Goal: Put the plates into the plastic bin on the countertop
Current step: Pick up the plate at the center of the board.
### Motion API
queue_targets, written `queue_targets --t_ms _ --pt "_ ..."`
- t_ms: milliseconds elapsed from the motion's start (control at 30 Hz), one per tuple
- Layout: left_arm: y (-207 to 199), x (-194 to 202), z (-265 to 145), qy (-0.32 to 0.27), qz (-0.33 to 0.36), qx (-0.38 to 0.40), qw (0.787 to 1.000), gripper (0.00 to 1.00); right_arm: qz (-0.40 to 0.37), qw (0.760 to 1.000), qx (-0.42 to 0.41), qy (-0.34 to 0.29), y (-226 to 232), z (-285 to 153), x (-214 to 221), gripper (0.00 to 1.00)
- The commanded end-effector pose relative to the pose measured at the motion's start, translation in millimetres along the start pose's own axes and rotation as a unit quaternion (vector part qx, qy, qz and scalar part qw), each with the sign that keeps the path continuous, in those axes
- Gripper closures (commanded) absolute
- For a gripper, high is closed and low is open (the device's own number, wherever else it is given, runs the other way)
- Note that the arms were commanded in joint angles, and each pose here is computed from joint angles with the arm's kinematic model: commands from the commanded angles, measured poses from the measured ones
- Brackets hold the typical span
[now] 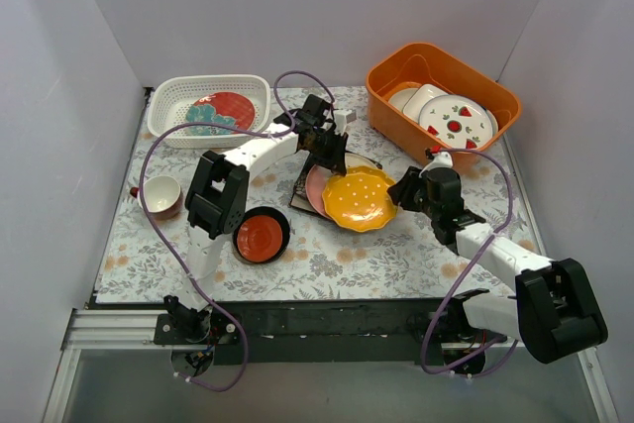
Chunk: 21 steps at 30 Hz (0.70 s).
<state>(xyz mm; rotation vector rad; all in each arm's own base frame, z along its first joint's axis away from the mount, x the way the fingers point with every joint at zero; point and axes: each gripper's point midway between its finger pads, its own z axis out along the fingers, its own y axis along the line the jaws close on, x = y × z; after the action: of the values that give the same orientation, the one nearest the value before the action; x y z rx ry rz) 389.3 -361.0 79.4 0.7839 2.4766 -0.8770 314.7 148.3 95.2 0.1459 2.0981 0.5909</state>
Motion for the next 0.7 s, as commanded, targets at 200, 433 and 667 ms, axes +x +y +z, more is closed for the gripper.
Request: queue_targets --t_ms 200,433,667 --pt "-8 -44 -47 -0.069 -0.044 0.018 0.996 1.0 0.007 0.995 -0.091 -0.046 50 4 -41 0.42" --pt "3 -54 -62 -0.088 -0.078 0.027 0.993 1.0 0.016 0.997 -0.077 0.007 44 18 -23 0.41" --pt "3 -52 -59 -0.081 -0.092 0.041 0.992 1.0 0.034 0.994 -0.052 0.089 29 34 12 0.42"
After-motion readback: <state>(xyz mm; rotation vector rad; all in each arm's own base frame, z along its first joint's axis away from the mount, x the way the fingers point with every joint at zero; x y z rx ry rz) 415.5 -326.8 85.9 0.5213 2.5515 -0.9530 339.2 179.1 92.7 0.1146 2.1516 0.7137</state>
